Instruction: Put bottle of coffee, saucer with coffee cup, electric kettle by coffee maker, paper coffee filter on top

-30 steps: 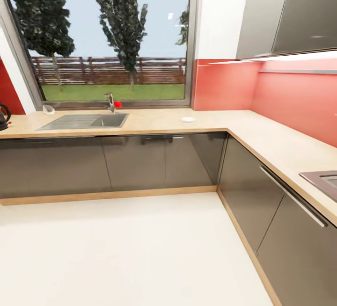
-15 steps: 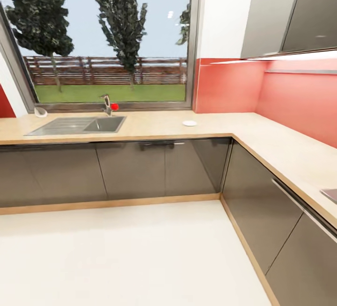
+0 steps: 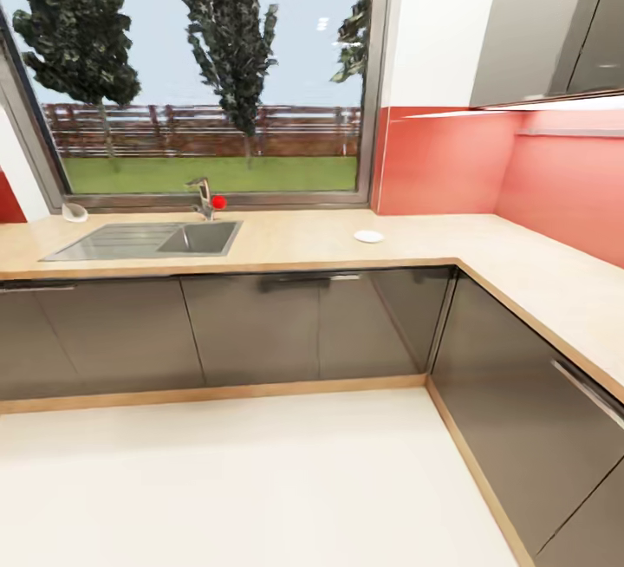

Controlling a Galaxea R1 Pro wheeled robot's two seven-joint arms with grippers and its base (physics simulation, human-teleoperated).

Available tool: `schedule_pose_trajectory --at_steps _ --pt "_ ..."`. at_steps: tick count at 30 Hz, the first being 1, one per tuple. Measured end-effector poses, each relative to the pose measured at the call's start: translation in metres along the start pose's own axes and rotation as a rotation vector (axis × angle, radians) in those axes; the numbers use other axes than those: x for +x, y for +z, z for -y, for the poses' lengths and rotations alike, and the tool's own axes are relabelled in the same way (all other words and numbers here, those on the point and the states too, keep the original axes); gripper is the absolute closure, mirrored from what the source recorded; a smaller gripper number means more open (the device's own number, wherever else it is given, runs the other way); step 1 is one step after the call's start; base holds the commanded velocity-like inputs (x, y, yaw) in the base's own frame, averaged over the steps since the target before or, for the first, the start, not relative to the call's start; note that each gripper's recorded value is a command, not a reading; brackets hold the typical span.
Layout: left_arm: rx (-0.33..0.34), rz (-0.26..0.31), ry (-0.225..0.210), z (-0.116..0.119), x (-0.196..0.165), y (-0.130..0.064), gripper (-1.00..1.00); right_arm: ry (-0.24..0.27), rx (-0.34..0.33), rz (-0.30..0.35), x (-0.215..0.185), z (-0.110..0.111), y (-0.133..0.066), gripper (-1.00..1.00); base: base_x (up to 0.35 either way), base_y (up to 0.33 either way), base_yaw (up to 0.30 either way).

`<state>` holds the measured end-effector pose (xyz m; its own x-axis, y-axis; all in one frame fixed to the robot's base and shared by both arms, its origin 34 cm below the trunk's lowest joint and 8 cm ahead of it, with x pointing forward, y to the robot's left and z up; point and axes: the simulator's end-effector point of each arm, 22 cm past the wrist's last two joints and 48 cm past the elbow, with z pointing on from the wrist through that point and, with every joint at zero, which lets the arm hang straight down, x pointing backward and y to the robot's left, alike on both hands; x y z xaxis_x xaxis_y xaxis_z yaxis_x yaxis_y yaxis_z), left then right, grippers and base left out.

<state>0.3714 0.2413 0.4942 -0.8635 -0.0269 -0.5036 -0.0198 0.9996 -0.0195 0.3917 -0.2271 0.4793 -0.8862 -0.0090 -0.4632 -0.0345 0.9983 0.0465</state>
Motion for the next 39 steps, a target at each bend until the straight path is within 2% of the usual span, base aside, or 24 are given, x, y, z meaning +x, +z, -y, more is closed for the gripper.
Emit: schedule_pose_trajectory --at_steps 18,27,39 --pt "0.0 0.001 0.0 0.0001 -0.0003 0.0002 -1.0 0.0 0.002 0.001 -0.0005 0.0005 0.0003 -1.0 0.043 0.032 0.259" --pt "0.0 0.0 0.0 0.0001 0.0 0.0 -1.0 -0.002 0.0 0.0 0.0 0.0001 0.0 -1.0 0.255 0.131 0.07" --pt "0.0 0.0 0.0 0.0001 0.0001 0.0 -1.0 -0.003 0.002 0.001 -0.0003 0.0004 0.0 -1.0 0.298 0.177 0.221"
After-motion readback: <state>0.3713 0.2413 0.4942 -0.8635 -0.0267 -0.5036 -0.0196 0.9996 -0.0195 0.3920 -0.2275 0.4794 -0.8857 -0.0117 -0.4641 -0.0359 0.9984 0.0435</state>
